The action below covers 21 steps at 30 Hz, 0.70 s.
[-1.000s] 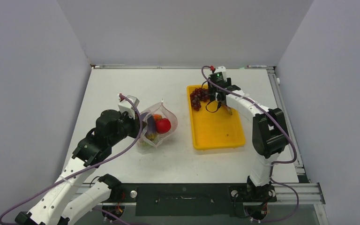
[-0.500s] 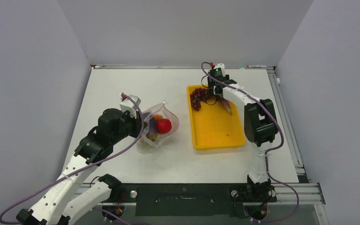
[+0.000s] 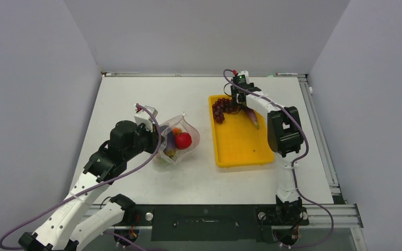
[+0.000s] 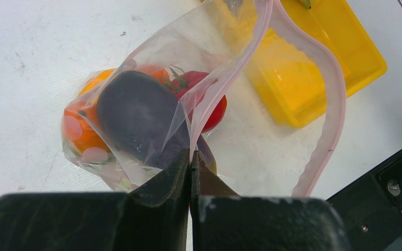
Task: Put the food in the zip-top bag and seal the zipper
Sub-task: Pick up the fake vegetable from the bin.
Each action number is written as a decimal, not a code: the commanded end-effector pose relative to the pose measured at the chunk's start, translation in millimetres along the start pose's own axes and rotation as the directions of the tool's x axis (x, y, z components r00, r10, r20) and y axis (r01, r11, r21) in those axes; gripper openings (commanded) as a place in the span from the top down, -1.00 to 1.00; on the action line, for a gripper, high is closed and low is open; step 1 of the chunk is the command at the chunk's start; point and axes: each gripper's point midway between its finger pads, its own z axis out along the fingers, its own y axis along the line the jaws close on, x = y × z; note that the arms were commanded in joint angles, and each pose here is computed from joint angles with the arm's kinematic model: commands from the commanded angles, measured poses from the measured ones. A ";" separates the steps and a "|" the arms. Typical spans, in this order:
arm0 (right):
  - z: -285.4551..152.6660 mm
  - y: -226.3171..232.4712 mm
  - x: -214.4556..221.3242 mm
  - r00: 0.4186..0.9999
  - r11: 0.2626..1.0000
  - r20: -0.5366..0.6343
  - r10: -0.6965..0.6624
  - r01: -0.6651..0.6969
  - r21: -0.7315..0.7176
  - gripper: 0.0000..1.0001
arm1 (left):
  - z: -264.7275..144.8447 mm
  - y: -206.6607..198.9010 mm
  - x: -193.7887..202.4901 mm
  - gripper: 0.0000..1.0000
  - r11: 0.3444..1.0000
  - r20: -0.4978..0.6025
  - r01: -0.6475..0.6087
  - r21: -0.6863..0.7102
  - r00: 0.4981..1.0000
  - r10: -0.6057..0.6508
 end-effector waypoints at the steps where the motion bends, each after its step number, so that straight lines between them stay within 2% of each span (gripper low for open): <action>1: 3.8 -3.9 -9.7 1.000 1.000 0.014 0.005 -0.005 0.006 -0.09 | -3.0 -4.4 -13.3 1.00 1.000 0.037 0.000 0.020 0.999 -0.001; 6: 10.9 -2.6 0.5 1.000 1.000 -0.011 0.004 -0.004 0.006 -0.05 | -2.9 -4.2 -13.3 1.00 1.000 0.038 0.000 0.019 0.999 -0.001; 11: 9.1 -3.2 3.2 1.000 1.000 -0.011 0.010 -0.010 0.004 0.33 | -3.0 -3.9 -13.4 1.00 1.000 0.037 0.000 0.017 0.999 -0.001; 18: -3.3 -5.7 4.7 0.999 0.999 -0.008 0.036 -0.036 -0.007 0.74 | -3.2 -3.3 -13.5 1.00 1.000 0.038 0.000 0.014 0.999 -0.001; 21: -15.3 -8.6 1.5 0.998 0.998 0.015 0.062 -0.062 -0.012 0.85 | -2.9 -2.9 -13.2 1.00 1.000 0.038 0.000 0.012 0.999 -0.001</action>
